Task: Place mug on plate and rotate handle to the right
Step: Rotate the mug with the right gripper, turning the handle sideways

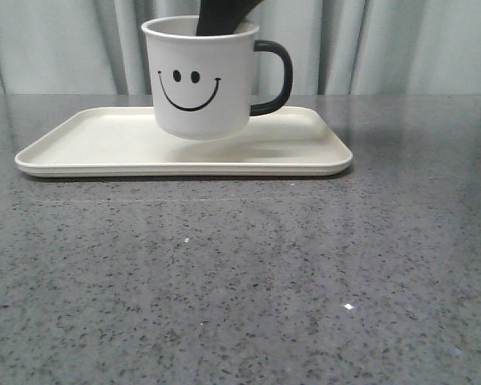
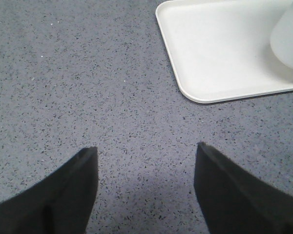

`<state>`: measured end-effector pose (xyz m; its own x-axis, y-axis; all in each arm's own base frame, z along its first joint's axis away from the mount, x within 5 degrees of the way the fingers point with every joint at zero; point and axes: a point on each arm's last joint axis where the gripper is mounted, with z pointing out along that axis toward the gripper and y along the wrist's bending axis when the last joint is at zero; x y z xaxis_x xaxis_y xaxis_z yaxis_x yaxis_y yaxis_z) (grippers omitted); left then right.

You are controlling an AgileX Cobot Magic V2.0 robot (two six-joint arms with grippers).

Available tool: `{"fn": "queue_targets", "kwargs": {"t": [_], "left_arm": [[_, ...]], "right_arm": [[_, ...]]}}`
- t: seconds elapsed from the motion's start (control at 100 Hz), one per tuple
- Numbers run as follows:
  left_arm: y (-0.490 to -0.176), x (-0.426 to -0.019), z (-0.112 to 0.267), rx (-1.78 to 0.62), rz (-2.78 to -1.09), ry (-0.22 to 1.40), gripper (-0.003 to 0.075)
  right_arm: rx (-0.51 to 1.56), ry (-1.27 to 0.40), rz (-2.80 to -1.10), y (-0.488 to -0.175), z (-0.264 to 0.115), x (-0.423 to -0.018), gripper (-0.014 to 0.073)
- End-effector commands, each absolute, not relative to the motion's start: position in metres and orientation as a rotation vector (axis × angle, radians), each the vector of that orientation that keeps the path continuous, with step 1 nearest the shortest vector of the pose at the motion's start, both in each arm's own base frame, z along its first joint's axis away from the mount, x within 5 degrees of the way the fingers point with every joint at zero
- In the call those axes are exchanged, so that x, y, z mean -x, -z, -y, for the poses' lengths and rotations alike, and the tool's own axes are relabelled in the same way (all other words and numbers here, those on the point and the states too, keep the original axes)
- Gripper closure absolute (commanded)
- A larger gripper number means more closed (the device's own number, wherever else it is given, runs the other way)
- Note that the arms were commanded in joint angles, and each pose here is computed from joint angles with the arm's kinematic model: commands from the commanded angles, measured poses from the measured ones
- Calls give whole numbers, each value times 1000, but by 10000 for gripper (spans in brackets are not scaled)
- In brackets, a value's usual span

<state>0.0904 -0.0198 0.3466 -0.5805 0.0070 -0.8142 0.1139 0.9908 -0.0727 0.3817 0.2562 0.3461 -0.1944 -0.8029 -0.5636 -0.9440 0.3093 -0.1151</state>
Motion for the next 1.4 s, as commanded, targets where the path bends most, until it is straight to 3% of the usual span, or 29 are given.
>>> {"fn": "queue_targets", "kwargs": {"t": [0.0,1.39], "left_arm": [[-359,-93,21,-90,-2094,173,290],[-359,-93,21,-90,-2094,173,290]], "right_arm": [[1568,-373,-1975,-382,-250,-369,658],[1616,-418,-2009,-347,-262,-387,658]]}}
